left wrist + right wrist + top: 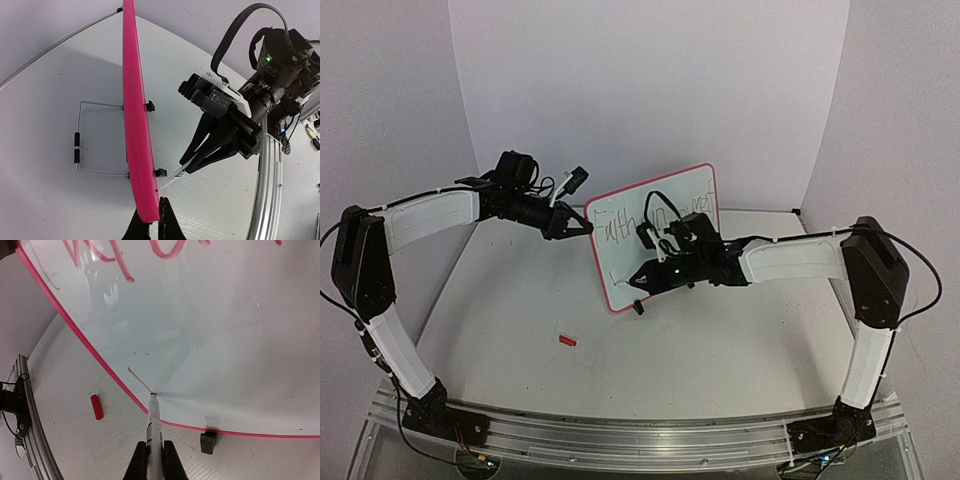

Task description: Write a sentence on the whiteboard

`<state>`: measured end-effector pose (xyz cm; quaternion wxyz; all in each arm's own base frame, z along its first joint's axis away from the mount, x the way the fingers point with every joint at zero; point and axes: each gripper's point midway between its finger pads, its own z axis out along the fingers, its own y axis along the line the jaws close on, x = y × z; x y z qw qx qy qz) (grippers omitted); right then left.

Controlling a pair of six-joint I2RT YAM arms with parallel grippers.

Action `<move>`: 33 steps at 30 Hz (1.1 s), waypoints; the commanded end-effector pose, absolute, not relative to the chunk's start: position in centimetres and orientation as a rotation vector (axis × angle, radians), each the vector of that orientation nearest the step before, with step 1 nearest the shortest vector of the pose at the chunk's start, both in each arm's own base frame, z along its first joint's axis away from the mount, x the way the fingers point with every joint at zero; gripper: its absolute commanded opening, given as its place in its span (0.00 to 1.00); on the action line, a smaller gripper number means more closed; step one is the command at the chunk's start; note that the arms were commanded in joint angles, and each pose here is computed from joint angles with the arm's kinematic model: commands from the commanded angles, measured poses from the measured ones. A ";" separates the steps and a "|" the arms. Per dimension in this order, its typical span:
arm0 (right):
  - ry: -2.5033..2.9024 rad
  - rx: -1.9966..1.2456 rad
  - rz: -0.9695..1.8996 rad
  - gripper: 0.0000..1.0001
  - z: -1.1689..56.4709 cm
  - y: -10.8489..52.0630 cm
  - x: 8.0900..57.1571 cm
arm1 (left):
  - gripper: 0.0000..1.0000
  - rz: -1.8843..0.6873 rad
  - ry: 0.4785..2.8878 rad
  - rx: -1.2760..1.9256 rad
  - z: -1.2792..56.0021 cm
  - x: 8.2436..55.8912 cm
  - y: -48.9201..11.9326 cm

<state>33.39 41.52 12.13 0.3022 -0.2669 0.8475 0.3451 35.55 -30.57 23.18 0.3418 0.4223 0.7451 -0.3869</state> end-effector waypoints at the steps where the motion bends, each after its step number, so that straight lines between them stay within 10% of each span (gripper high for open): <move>1: 2.159 -0.632 0.863 0.00 15.2 41.0 35.2 | 0.00 -1.055 2.002 1.161 22.0 32.9 -31.2; 33: 2.216 -0.581 0.778 0.00 12.9 39.7 35.5 | 0.00 -1.056 2.002 1.164 22.0 32.8 -31.3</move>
